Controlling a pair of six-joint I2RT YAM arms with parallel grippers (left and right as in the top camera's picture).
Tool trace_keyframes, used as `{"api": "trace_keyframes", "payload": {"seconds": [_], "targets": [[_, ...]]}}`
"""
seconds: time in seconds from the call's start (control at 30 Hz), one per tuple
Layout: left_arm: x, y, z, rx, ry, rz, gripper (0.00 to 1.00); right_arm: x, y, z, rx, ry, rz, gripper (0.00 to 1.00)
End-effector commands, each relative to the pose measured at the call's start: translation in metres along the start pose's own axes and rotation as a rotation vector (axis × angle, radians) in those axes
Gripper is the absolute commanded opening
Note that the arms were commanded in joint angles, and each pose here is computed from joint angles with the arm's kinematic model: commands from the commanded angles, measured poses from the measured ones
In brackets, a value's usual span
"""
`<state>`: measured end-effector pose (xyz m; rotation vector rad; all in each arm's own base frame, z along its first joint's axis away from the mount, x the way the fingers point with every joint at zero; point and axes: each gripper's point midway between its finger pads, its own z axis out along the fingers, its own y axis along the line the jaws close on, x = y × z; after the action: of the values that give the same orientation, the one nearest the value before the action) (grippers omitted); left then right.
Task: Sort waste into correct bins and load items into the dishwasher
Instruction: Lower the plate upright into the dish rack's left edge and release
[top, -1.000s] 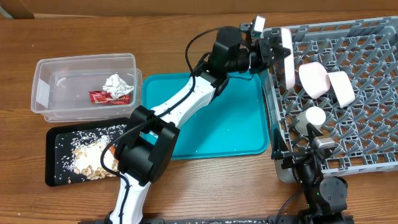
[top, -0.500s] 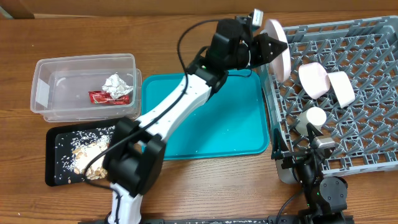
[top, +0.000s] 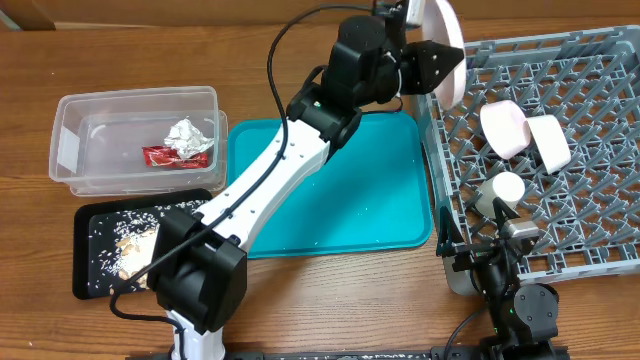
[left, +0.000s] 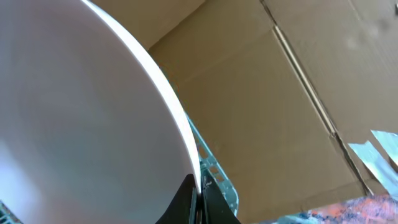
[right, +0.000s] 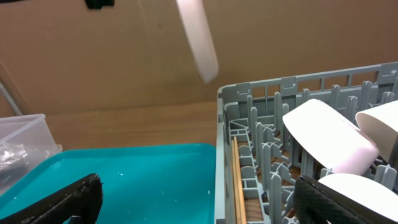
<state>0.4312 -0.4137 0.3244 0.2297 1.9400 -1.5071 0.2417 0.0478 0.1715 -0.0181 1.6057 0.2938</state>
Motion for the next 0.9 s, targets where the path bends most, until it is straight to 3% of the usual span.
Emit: {"api": "trace_keyframes", "payload": {"seconds": [0.0, 0.23, 0.33, 0.4, 0.47, 0.5, 0.57, 0.87], "targets": [[0.015, -0.001, 0.013, 0.031, 0.043, 0.027, 0.04, 0.002, 0.000, 0.000, -0.002, -0.003, -0.003, 1.00], [0.067, 0.035, 0.048, 0.067, 0.176, -0.095, 0.04, 0.002, 0.000, 0.000, -0.002, -0.003, -0.003, 1.00], [0.074, 0.052, 0.050, 0.004, 0.184, -0.137, 0.04, 0.002, 0.000, 0.000, -0.002, -0.003, -0.003, 1.00], [0.074, 0.061, 0.049, -0.046, 0.176, -0.159, 0.18, 0.002, 0.000, 0.000, -0.002, -0.003, -0.003, 1.00], [0.074, 0.063, 0.047, -0.070, 0.175, -0.173, 0.66, 0.002, 0.000, 0.000, -0.002, -0.003, -0.003, 1.00], [0.073, 0.064, 0.045, -0.076, 0.175, -0.171, 0.80, 0.002, 0.000, 0.000, -0.002, -0.003, -0.003, 1.00], [0.065, 0.062, 0.037, -0.091, 0.170, -0.163, 1.00, 0.002, 0.000, 0.000, -0.002, -0.003, -0.003, 1.00], [-0.010, 0.040, -0.076, -0.349, 0.048, 0.010, 1.00, 0.002, 0.000, 0.000, -0.002, -0.003, -0.003, 1.00]]}}
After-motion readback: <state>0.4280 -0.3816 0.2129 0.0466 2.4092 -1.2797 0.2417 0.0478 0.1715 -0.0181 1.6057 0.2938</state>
